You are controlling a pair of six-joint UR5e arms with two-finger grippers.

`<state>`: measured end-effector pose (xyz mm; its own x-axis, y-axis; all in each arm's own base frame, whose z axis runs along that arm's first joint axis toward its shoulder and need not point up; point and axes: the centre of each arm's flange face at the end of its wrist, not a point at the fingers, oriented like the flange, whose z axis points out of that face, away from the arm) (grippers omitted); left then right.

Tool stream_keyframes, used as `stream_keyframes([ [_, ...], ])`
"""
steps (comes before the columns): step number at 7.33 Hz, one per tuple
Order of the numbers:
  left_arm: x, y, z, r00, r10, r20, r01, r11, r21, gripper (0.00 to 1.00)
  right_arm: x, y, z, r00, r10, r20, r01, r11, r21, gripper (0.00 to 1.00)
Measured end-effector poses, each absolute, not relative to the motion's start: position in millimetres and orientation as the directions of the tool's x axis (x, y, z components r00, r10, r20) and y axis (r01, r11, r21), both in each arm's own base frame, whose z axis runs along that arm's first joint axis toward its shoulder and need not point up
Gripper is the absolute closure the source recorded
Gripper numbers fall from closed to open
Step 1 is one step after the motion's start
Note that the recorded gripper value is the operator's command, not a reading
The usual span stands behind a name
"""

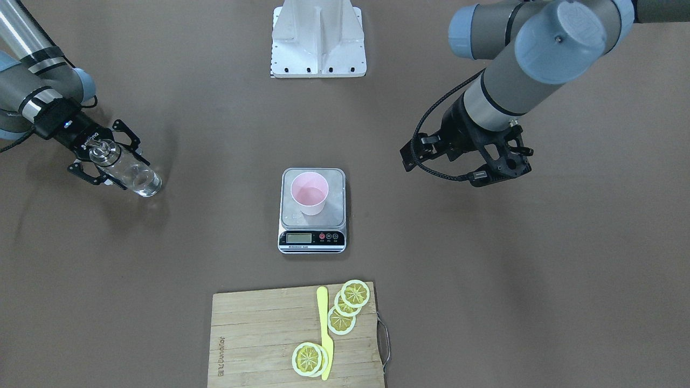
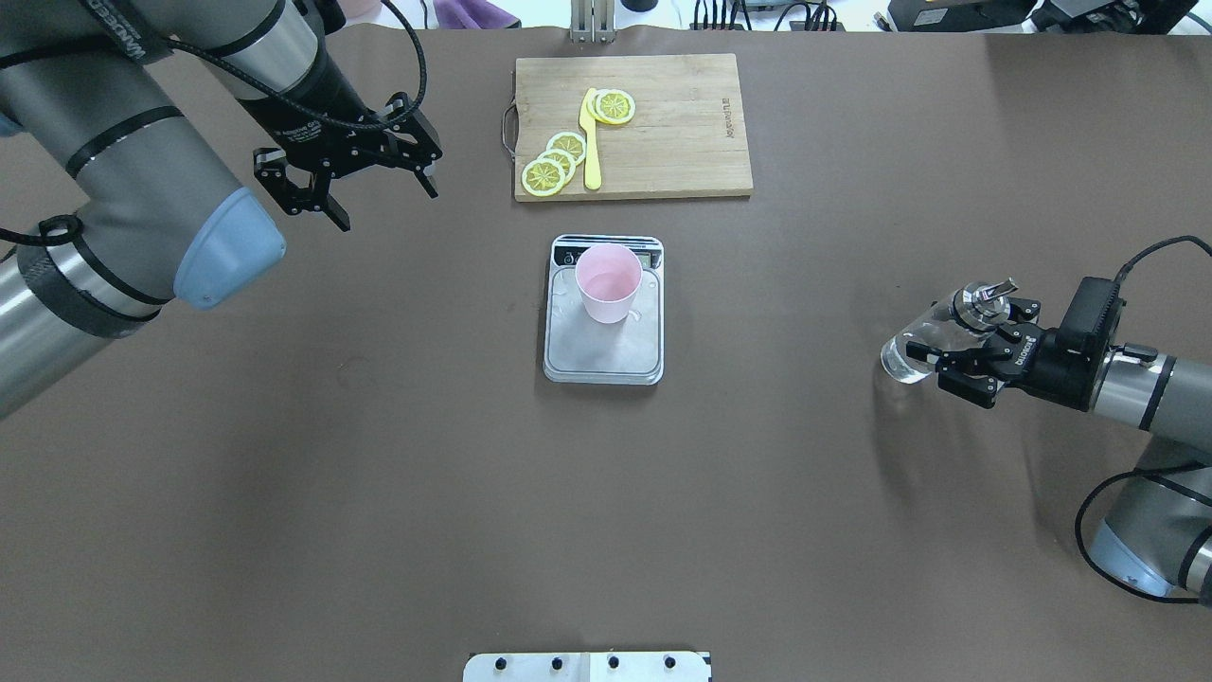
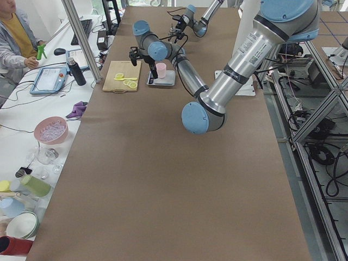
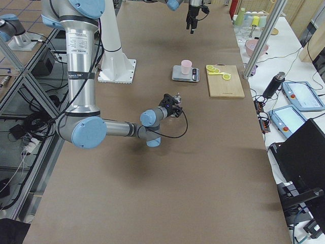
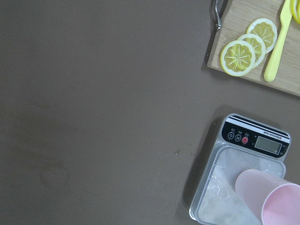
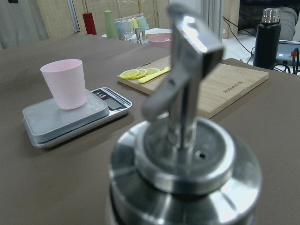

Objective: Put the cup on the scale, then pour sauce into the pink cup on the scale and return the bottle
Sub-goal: 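Grasp the glass sauce bottle with the right gripper and lift it, then carry the bottle with the right gripper over the pink cup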

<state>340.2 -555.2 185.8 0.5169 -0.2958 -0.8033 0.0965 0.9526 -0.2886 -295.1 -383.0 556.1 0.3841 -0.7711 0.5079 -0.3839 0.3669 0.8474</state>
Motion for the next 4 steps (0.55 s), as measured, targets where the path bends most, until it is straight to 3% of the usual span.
stream_keyframes([
  [2,339.3,-553.7,185.0,0.519,-0.297,-0.801,0.097,0.952,-0.29,0.03,-301.4,-389.9,524.9,0.389,-0.76,0.521,-0.397,0.372,0.839,1.0],
  [4,327.9,-560.3,191.4,0.522,-0.281,-0.805,0.1,0.958,-0.27,0.03,-317.5,-402.0,455.2,0.458,-0.71,0.536,-0.293,0.449,0.844,1.0],
])
